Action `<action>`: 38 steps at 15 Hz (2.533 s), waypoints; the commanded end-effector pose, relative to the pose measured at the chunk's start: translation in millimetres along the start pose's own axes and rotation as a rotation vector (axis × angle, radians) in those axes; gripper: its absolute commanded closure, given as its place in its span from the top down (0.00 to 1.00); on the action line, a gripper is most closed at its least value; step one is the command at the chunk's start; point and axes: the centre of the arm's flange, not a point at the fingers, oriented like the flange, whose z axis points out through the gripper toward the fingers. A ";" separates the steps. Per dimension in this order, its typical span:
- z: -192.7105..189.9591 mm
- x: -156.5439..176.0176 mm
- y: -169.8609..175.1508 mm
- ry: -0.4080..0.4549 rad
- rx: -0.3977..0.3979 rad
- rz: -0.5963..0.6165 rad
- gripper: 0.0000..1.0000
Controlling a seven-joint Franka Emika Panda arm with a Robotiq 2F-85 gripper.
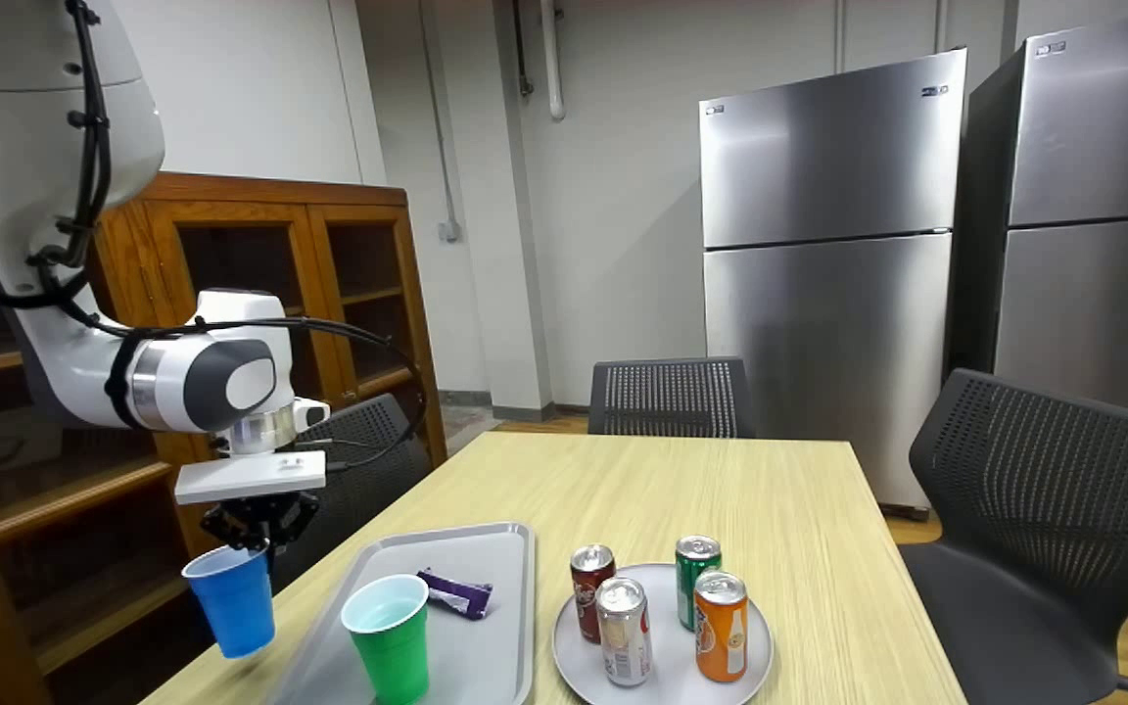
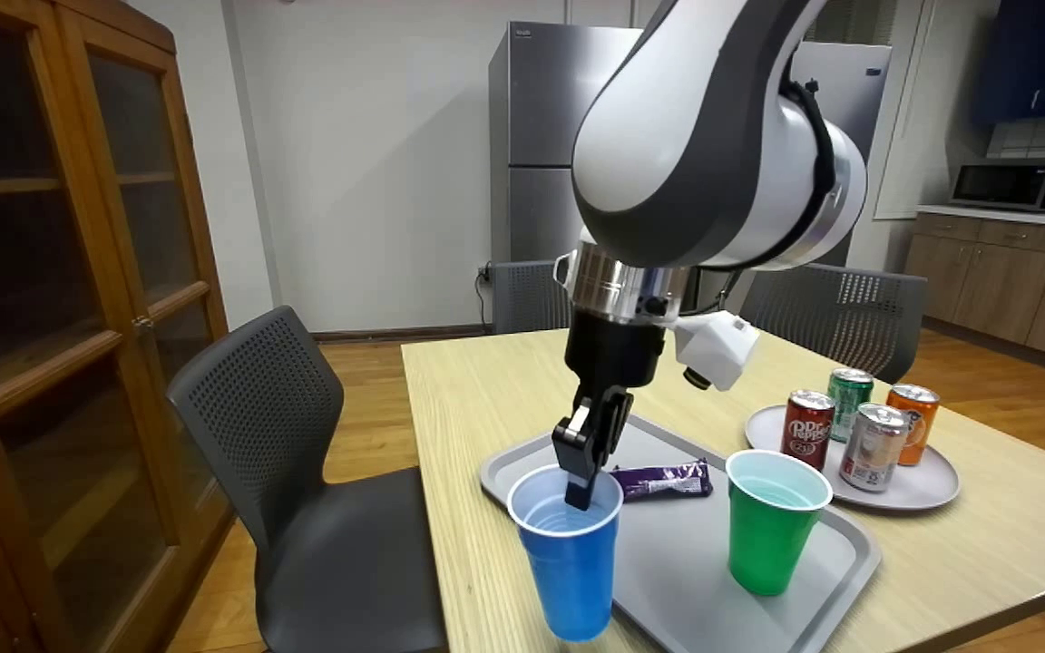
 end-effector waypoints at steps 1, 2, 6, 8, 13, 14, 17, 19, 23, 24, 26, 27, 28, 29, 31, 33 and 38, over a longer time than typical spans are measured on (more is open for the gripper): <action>9.9 -4.9 -14.8 0.018 -0.024 -0.019 0.01; 12.9 -4.0 -17.2 0.025 -0.029 -0.021 0.01; 23.7 4.6 -25.7 0.049 -0.052 -0.027 0.01; 27.3 7.6 -29.1 0.063 -0.063 -0.024 0.01; 30.6 10.3 -34.2 0.092 -0.086 -0.020 0.29; 31.4 10.4 -34.5 0.092 -0.091 -0.020 0.31; 29.0 10.1 -33.0 0.098 -0.105 -0.016 0.51; 22.8 10.0 -30.1 0.112 -0.115 -0.010 0.66; 3.1 13.1 -21.1 0.159 -0.125 0.013 0.96; -3.6 14.4 -18.2 0.163 -0.122 0.026 1.00; -15.4 16.2 -10.8 0.168 -0.117 0.055 1.00; -20.2 16.6 -6.1 0.170 -0.120 0.067 1.00; -24.5 16.5 0.3 0.167 -0.122 0.086 1.00; -28.0 15.9 7.7 0.160 -0.130 0.109 1.00; -33.2 13.8 21.2 0.150 -0.143 0.139 1.00; -35.8 10.1 38.6 0.138 -0.159 0.191 1.00; -32.7 -4.6 85.0 0.115 -0.199 0.379 1.00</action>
